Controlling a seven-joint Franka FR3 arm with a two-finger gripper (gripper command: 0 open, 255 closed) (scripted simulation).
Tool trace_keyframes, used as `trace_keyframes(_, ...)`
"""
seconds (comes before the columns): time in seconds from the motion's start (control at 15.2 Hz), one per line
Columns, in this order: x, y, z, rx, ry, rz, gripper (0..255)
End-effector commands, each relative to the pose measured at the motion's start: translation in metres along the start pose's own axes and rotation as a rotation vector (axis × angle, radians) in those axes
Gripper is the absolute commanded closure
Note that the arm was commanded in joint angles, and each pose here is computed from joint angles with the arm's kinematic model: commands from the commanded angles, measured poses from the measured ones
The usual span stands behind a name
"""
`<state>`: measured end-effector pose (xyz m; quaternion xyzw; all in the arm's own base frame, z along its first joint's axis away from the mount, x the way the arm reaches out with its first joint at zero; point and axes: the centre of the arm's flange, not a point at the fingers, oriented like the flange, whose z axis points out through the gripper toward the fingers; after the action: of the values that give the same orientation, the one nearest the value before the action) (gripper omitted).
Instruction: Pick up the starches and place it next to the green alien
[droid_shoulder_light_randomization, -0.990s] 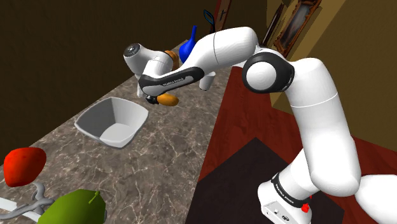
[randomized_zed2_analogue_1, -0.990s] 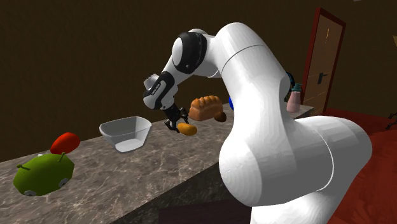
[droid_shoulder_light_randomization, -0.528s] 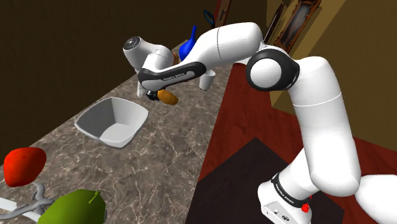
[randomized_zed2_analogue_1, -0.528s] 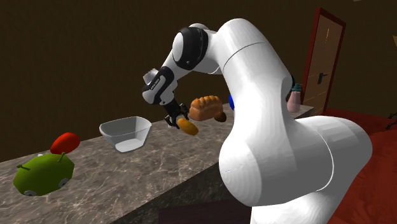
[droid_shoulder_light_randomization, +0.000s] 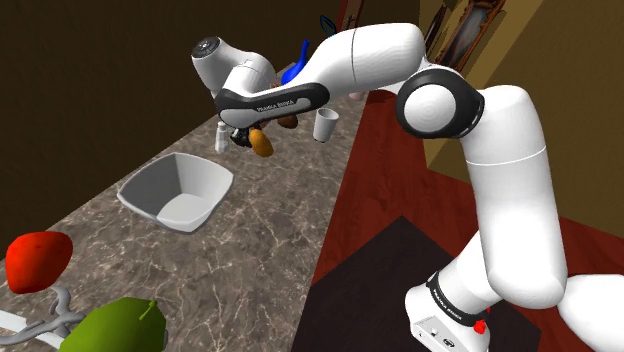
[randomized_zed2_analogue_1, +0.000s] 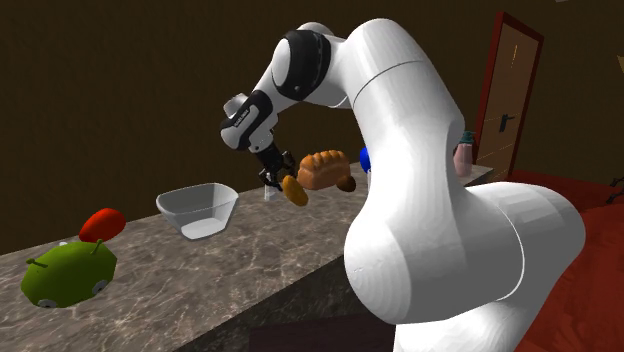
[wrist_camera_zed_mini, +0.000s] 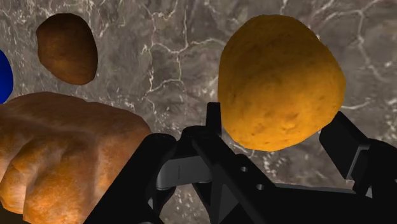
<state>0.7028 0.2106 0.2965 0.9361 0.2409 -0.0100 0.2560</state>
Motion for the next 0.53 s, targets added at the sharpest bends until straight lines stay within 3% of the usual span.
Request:
trace_keyframes(0.0,-0.002,0.004,-0.009,0.000,-0.001,0.000,255)
trace_keyframes(0.46,-0.007,0.022,-0.041,0.000,-0.001,0.000,255)
